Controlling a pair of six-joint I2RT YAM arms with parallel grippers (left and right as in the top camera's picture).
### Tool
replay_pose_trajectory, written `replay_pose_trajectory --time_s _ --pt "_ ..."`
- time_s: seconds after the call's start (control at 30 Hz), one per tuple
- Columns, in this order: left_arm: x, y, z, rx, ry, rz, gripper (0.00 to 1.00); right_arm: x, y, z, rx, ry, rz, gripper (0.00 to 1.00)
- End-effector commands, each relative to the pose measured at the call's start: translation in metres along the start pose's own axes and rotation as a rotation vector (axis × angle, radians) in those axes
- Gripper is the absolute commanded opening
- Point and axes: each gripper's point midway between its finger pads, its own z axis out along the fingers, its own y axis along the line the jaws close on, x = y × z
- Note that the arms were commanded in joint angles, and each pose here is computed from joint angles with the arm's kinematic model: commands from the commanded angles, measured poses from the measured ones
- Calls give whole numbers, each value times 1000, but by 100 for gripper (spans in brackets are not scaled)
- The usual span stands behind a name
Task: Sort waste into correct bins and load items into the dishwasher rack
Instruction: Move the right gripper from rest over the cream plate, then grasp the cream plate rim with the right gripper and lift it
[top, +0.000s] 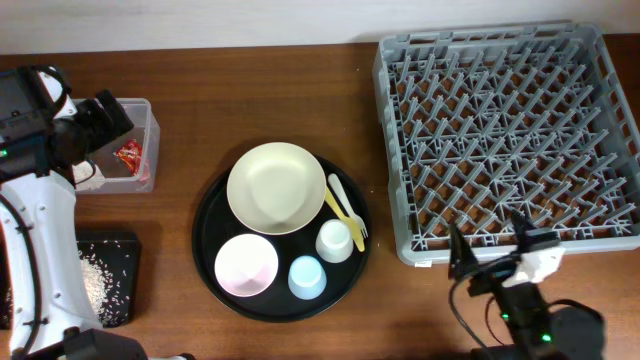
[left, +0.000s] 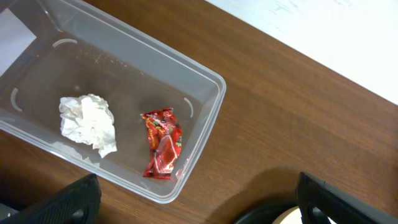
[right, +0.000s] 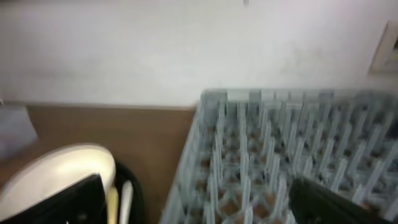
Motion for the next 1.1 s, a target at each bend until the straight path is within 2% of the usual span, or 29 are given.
replay_pose_trajectory --time_s 0.0,0.1,0.2,0.33,0.4,0.53,0.63,0.7,0.83,0.93,1.0,1.07 --pt "-1 0 1 6 2 -5 99 -54 5 -6 -1 23 23 98" --pt "-1 0 1 6 2 -5 100 -87 10 7 -19 152 43 98" --pt "-1 0 1 6 2 -5 99 -100 25 28 -107 329 87 98" --pt "-1 0 1 6 2 -5 99 -107 55 81 -311 574 203 98" --pt "-1 0 1 6 2 -5 99 -103 71 107 -433 633 265 98" --pt "-1 0 1 6 2 -5 99 -48 89 164 -566 819 416 98" --pt "-1 0 1 6 2 -5 99 8 127 183 -644 986 414 98" --pt "-1 0 1 6 2 -5 99 47 152 195 -623 1065 323 98" --pt "-1 0 1 6 2 -5 99 114 170 219 -385 1107 -17 98" --pt "-1 0 1 6 2 -5 99 129 176 232 -311 1071 -127 98" --pt "-1 0 1 6 2 -5 99 141 183 242 -373 1043 -224 100" --pt "-1 0 1 6 2 -5 99 151 185 251 -379 1037 -229 93"
